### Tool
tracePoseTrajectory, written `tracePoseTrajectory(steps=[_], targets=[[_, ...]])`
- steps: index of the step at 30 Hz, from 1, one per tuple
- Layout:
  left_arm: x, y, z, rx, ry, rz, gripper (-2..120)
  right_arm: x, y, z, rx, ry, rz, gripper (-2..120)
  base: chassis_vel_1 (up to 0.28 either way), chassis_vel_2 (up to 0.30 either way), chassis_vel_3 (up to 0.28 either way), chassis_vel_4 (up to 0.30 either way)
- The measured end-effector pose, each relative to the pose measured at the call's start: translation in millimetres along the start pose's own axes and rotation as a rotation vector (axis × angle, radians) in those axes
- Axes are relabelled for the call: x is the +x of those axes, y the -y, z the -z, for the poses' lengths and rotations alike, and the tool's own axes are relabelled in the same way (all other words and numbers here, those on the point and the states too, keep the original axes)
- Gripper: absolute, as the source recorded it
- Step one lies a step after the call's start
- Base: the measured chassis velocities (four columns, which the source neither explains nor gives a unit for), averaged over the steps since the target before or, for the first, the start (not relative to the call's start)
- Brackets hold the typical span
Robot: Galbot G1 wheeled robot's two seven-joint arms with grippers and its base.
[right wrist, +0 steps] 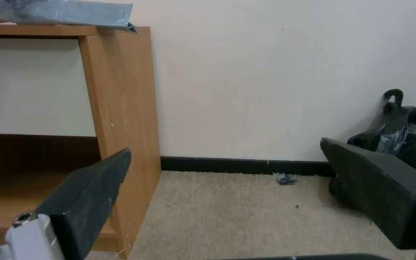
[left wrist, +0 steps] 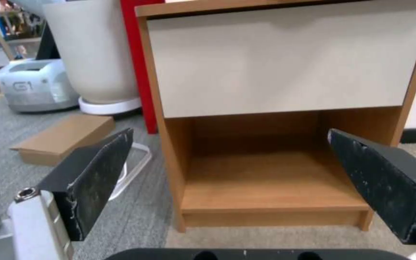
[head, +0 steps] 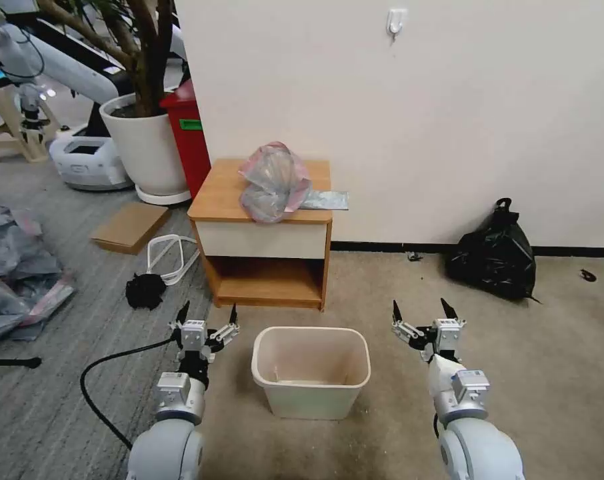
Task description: Pick up the garbage bag from the table and place it over the trash can.
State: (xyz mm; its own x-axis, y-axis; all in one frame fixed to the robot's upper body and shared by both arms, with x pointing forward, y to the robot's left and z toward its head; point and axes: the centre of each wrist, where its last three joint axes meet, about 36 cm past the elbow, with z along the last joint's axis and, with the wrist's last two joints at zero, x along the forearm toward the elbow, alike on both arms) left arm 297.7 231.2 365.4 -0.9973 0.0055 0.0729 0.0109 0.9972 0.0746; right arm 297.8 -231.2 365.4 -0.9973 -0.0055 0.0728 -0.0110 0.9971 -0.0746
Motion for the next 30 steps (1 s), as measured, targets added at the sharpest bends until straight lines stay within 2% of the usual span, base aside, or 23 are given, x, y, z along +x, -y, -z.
tracePoseTrajectory(steps=[15, 18, 19, 21, 22, 24, 25, 26, 27, 30], targets=[[1, -0.1, 1.4, 0.001, 0.001, 0.001, 100, 1, 1, 2, -0.001, -0.002, -0.004, 100, 0.000, 0.000, 0.000, 0.000], [20, -5.1, 22.5, 0.034, -0.005, 0.030, 100, 15, 12, 27, -0.015, 0.001, -0.044, 100, 0.000, 0.000, 0.000, 0.000], [20, -5.1, 22.5, 0.034, -0.005, 0.030, 100, 15, 12, 27, -0.015, 0.001, -0.044, 100, 0.000, 0.000, 0.000, 0.000], [33, -8.3, 38.7, 0.058, -0.014, 0.049, 100, 27, 20, 47, -0.024, 0.001, -0.071, 100, 0.000, 0.000, 0.000, 0.000], [33, -8.3, 38.7, 0.058, -0.014, 0.049, 100, 27, 20, 47, -0.024, 0.001, -0.071, 100, 0.000, 0.000, 0.000, 0.000], [51, -12.1, 60.7, 0.088, -0.025, 0.071, 100, 42, 29, 72, -0.032, 0.001, -0.103, 100, 0.000, 0.000, 0.000, 0.000], [56, -13.2, 68.2, 0.097, -0.029, 0.077, 100, 47, 32, 80, -0.034, 0.002, -0.113, 100, 0.000, 0.000, 0.000, 0.000], [56, -13.2, 68.2, 0.097, -0.029, 0.077, 100, 47, 32, 80, -0.034, 0.002, -0.113, 100, 0.000, 0.000, 0.000, 0.000], [66, -16.6, 78.8, 0.115, -0.014, 0.080, 100, 54, 34, 89, -0.052, 0.025, -0.118, 100, 0.000, 0.000, 0.000, 0.000], [67, -27.2, 71.5, 0.100, 0.016, 0.037, 100, 51, 32, 82, -0.085, 0.059, -0.087, 100, 0.000, 0.000, 0.000, 0.000]])
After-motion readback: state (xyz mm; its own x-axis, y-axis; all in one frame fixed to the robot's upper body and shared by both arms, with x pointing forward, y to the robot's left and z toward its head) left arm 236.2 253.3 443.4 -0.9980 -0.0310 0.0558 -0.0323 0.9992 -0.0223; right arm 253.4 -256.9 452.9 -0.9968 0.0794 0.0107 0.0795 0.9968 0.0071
